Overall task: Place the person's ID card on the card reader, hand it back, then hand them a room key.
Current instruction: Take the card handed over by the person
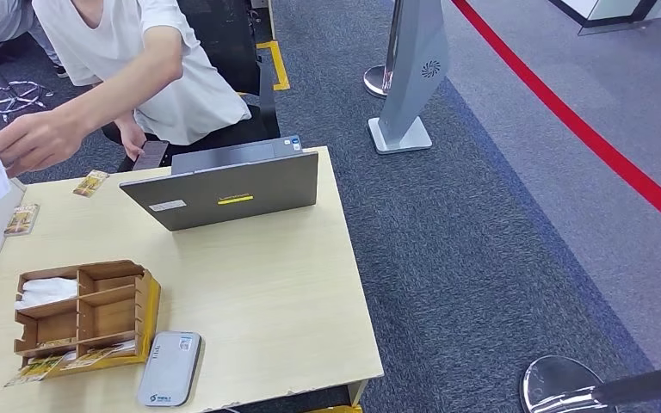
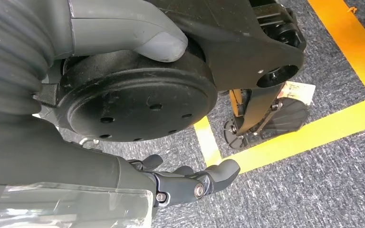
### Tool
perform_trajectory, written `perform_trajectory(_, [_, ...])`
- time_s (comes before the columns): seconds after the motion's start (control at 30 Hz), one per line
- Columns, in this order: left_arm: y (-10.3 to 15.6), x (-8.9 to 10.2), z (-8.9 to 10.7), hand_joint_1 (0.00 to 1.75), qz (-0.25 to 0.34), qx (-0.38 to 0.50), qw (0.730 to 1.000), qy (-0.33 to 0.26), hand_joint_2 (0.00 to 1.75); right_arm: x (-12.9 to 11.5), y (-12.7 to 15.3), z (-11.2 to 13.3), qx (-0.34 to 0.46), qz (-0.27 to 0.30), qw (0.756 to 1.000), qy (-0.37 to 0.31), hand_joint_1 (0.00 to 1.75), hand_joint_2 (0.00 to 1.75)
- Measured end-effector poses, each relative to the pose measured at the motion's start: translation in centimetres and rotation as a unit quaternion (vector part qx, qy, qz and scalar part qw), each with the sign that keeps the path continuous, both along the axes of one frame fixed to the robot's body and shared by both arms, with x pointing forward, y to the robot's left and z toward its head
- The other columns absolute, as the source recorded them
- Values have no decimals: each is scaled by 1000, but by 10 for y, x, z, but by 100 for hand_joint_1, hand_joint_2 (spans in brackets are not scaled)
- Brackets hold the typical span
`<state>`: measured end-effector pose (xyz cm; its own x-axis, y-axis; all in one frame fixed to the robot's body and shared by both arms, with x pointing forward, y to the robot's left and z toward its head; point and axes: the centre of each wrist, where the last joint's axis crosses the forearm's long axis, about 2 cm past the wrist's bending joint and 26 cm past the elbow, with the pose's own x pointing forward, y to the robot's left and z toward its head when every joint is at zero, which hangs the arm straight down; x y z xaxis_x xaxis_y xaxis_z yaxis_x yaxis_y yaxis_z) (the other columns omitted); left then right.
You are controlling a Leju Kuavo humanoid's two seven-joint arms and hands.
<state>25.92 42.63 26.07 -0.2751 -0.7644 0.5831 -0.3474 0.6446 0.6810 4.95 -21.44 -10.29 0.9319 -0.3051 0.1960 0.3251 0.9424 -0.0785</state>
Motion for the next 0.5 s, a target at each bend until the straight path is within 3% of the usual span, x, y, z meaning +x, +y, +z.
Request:
perform_trajectory(0.2, [5,9,5,0,6,89,990,106,175,2,0,0,5,9,1000,4,0,175])
perform_trajectory(0.4, [12,15,7,0,36,184,959,210,175,4,-1,0,10,19,1000,9,0,175])
perform_trajectory(0.5, [17,16,7,131,60,233,936,258,175,4,-2,0,13,25,1000,14,0,175])
